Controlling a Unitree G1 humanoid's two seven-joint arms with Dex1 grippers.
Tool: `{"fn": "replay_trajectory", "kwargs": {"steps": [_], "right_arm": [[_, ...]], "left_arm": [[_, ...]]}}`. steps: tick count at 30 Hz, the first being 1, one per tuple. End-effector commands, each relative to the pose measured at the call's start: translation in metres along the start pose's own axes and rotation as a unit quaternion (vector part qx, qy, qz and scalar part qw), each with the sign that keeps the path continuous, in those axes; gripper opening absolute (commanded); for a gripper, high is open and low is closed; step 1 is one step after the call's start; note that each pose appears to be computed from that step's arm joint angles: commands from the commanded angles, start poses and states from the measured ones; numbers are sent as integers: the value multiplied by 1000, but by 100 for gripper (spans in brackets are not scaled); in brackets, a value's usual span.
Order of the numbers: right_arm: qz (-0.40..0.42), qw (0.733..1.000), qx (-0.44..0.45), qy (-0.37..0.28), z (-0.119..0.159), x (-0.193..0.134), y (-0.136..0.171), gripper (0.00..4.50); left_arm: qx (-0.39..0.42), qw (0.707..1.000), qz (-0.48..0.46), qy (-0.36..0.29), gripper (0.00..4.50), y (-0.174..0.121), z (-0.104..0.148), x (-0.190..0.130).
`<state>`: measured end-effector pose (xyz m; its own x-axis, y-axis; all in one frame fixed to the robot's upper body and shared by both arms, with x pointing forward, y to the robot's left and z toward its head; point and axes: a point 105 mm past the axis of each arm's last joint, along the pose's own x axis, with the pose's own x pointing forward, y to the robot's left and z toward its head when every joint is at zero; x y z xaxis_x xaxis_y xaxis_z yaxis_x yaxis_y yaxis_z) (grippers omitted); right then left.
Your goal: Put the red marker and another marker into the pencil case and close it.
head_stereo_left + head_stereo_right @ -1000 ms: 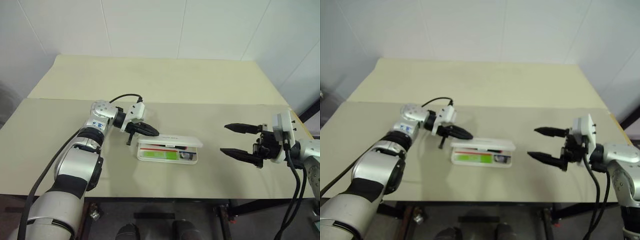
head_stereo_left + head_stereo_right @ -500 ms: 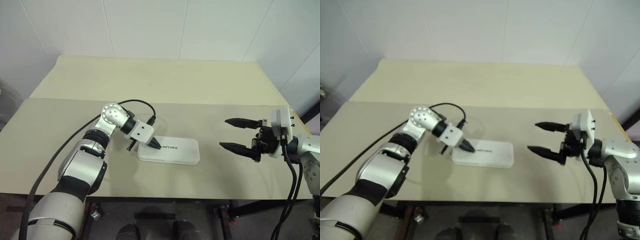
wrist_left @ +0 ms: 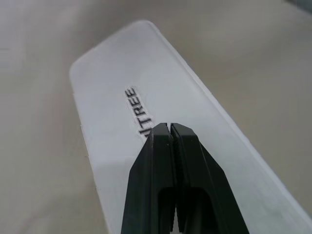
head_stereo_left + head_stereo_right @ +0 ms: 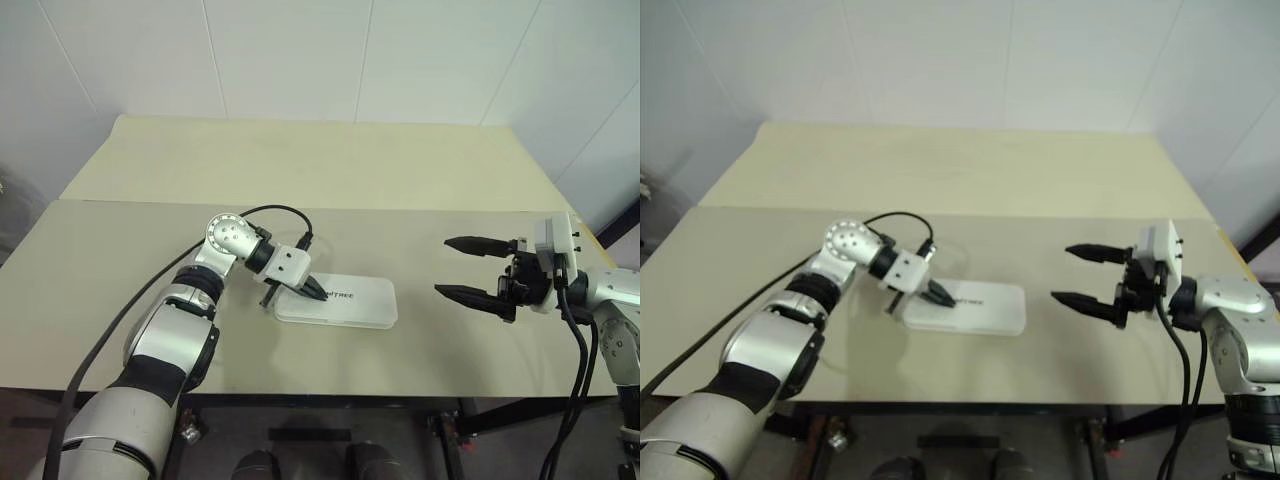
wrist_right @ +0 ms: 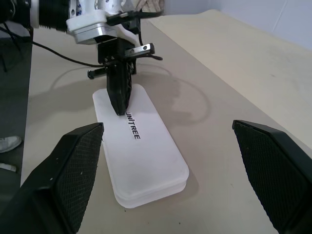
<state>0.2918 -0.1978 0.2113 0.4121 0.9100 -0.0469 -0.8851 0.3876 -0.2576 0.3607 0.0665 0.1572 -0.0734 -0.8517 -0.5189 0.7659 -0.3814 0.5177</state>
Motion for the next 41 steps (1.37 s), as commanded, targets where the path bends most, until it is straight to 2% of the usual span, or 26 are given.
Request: {"fn": "replay_trajectory", "kwargs": {"steps": [1, 5, 8, 9, 11, 14, 20, 23, 28, 33, 36, 41], "right_arm": [[19, 1000, -15, -9, 7, 1, 5, 450], [24, 1000, -12, -8, 6, 2, 4, 450], [25, 1000, -12, -8, 6, 4, 2, 450], [27, 1000, -13, -8, 6, 5, 0, 450], [31, 999, -13, -7, 6, 6, -2, 450], [37, 999, -12, -5, 5, 8, -4, 450], [42, 999, -12, -2, 4, 8, -9, 450], [42, 999, -14, 4, 4, 6, -12, 450], [23, 999, -21, 17, 4, -2, -24, 450], [23, 999, -25, 24, 4, -3, -29, 450], [28, 999, -26, 21, 5, 0, -25, 450], [36, 998, -40, -18, 20, 11, -13, 450]], "left_arm": [[-13, 998, 32, -58, 7, 4, 10, -22], [-31, 991, 86, -94, 7, 3, 9, -40], [-42, 981, 115, -149, 7, -1, 17, -53], [-51, 977, 119, -171, 24, -6, 20, -58], [-79, 972, 107, -194, 73, -22, 22, -67], [-108, 971, 92, -192, 165, -42, 19, -75], [-135, 968, 112, -177, 368, -59, 11, -96], [-137, 969, 121, -166, 448, -65, 11, -107], [-146, 970, 134, -141, 448, -75, 10, -125], [-148, 970, 138, -135, 448, -73, 9, -128], [-148, 969, 144, -134, 448, -74, 8, -130], [-138, 966, 184, -116, 448, -72, 10, -153]]}}
